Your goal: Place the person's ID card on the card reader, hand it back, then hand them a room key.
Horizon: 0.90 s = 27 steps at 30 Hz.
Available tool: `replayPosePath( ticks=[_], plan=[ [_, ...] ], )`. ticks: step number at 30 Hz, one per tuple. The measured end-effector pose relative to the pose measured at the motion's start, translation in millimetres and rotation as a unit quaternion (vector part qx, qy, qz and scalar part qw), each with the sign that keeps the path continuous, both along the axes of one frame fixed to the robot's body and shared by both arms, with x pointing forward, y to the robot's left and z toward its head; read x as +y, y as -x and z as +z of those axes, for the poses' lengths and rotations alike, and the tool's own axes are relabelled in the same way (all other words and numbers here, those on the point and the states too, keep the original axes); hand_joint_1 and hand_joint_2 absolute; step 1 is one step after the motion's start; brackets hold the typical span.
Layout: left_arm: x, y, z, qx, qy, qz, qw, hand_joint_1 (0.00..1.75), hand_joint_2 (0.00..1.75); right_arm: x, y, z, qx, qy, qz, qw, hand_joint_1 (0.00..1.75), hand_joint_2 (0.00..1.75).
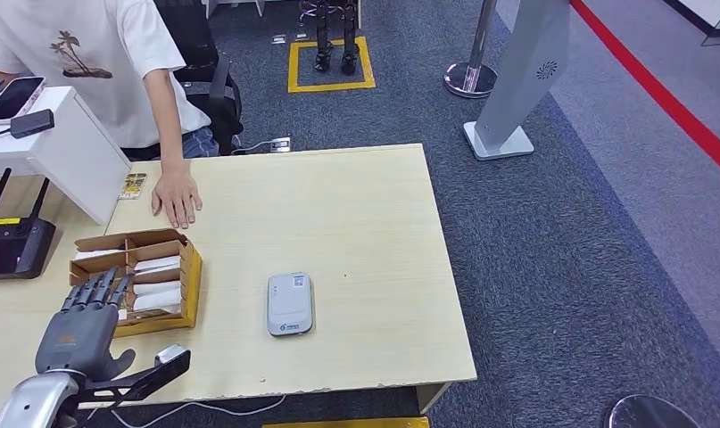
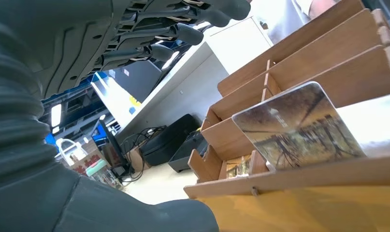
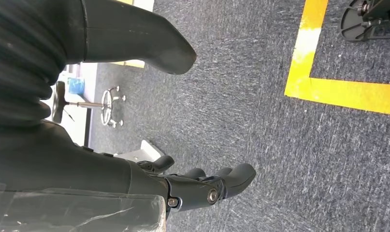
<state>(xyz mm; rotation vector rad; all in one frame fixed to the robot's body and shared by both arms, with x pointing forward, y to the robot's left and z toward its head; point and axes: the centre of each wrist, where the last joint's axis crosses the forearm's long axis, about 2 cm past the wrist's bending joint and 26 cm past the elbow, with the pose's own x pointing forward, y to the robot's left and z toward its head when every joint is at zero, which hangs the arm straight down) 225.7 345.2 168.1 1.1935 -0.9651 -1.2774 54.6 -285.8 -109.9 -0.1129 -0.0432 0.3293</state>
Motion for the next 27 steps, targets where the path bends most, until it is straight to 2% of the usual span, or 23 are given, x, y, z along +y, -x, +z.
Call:
replayPosePath(
  ticks=[18,27],
  plan=[
    [4,-43.4,3.0,-0.003,0.024,0.003,1.000,0.00,1.75,-3,-3,0,-0.004,0.002,0.020,1.000,0.00,1.75],
    [-4,-51.1,-4.2,0.013,0.052,-0.016,0.998,0.00,1.75,-3,-3,0,-0.006,0.001,0.026,1.000,0.00,1.75]
  ],
)
